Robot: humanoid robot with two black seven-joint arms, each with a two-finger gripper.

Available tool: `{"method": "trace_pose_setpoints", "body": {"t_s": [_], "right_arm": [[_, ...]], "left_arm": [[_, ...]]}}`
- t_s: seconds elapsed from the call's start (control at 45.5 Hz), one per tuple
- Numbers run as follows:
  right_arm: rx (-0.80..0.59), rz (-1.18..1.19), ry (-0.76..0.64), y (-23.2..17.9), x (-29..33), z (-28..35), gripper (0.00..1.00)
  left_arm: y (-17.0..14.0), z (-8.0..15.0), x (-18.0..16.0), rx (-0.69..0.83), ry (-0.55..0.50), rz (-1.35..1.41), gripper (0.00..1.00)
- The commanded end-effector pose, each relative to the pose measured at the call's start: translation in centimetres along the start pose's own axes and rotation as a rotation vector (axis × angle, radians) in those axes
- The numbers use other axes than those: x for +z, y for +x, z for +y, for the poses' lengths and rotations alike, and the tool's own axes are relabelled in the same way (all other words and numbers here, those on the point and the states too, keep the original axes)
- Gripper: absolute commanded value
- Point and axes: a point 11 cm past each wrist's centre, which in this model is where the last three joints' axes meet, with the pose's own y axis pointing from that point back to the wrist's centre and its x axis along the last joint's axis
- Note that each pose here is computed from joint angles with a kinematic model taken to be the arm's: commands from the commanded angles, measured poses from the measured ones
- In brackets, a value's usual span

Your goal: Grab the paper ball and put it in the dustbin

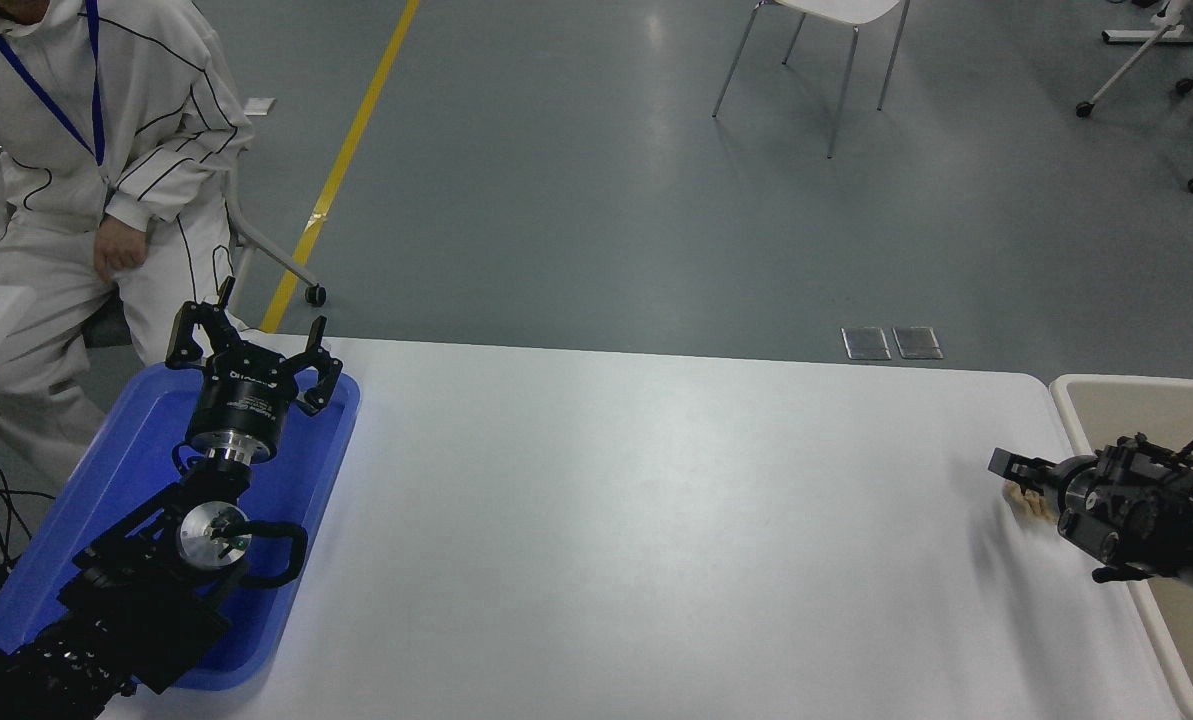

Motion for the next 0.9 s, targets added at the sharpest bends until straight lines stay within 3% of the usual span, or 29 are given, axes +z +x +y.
{"method": "trace_pose_setpoints", "body": {"t_s": [0.0,0.22,0.352,0.549,0.879], "right_arm": [[-0.003,-0.023,0.000,-0.6,0.1,-0.1,0.64],[-0.012,-0.082,0.002,-1.0,0.1,-0.1,0.31],[-0.029,-0.092,0.002,-1.5,0.2,-0.1,0.00],[-0.075,-0.102,0.009,-3.0,0.0,0.1,0.00],[-0.074,-0.157,0.005,-0.7,1.4,0.9,0.00]], "left_arm": [[0.0,0.0,0.0,0.000,0.001,-0.001,1.00],[0.0,0.0,0.0,0.000,0.000,0.000,1.00],[0.0,0.0,0.0,0.000,0.000,0.000,1.00],[0.0,0.0,0.0,0.000,0.000,0.000,1.00],[0.0,0.0,0.0,0.000,0.000,0.000,1.00]]}}
